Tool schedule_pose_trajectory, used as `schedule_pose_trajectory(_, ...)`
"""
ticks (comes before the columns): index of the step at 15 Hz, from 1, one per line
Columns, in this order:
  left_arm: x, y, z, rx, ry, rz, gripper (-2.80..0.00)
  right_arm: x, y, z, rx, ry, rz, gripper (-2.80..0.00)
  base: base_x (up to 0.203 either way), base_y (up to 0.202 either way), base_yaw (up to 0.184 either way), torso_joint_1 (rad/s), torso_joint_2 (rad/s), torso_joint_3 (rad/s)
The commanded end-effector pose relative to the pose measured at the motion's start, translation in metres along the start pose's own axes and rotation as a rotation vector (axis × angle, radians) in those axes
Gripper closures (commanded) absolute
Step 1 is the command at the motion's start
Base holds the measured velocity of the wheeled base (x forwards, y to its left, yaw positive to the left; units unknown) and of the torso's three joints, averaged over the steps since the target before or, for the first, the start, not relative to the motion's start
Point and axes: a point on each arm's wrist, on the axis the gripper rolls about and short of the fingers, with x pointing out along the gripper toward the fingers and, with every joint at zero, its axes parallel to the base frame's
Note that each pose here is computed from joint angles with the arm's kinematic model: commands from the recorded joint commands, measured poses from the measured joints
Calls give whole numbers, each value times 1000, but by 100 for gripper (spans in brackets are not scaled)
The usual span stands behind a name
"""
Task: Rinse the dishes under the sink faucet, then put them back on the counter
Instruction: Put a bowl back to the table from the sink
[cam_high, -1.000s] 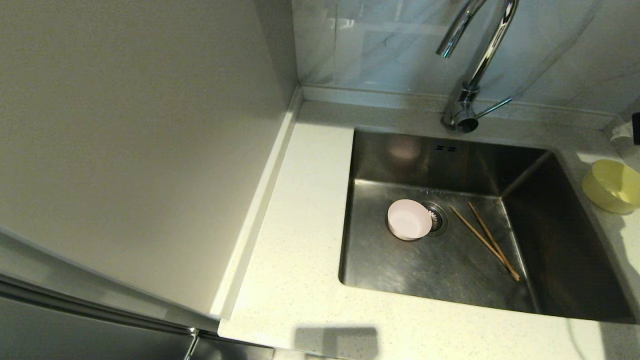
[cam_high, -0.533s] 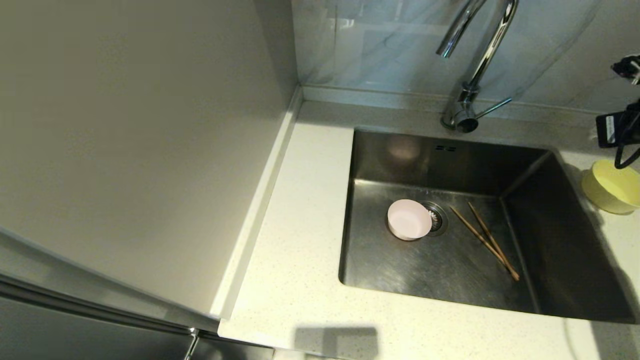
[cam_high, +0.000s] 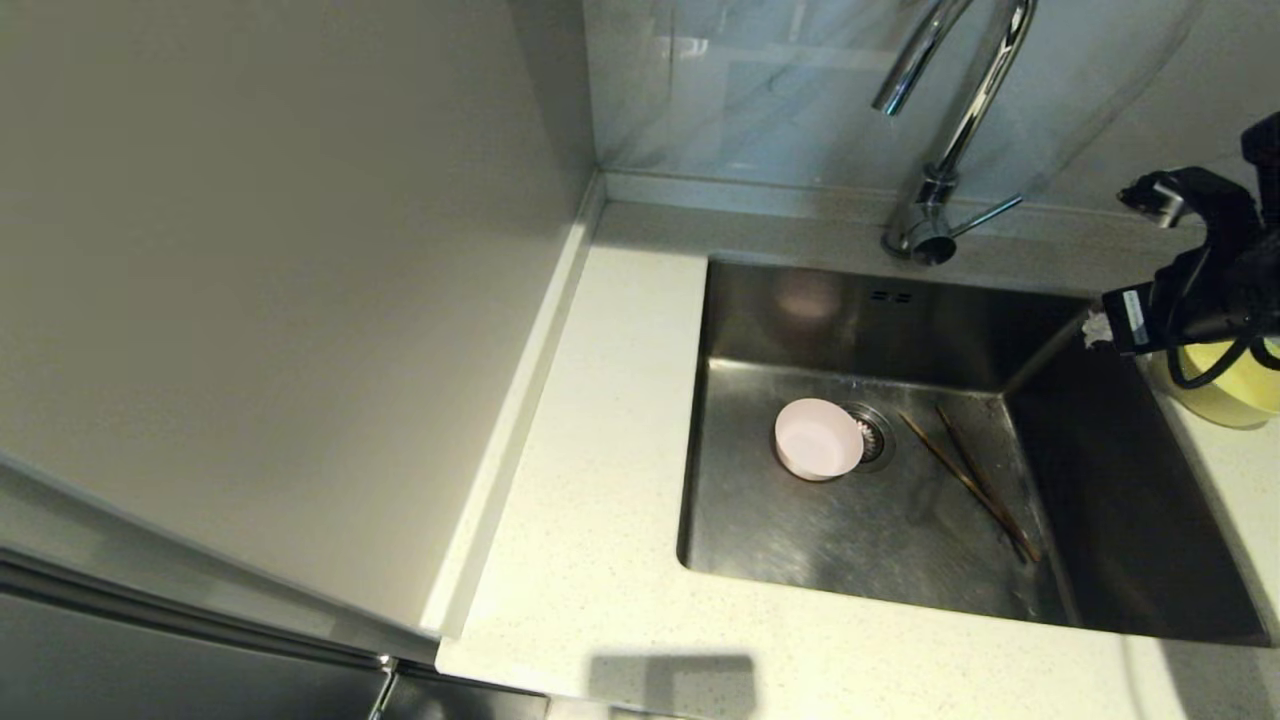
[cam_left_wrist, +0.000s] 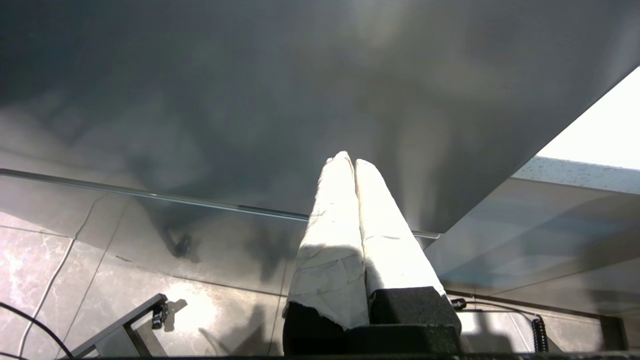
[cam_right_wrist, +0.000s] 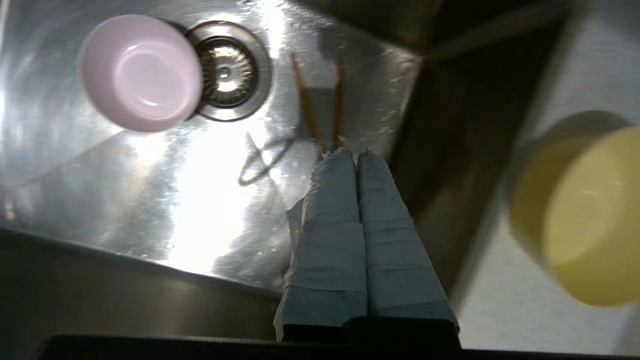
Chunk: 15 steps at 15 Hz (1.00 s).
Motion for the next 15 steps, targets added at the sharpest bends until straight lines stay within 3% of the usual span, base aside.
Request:
schedule_pose_trajectory(1,0,0,0,-1,-3,0,0,19,15,-3,-17,44,45,0,0,0,0,0,0,0)
schedule_pose_trajectory(8,0,0,0,-1,-3,0,0,78,56,-27,-23,213,105,0,0,0,0,0,0,0)
schedule_pose_trajectory(15,0,0,0,-1,-3,0,0,114,79,-28,17,190,64,0,0,0,0,0,0,0)
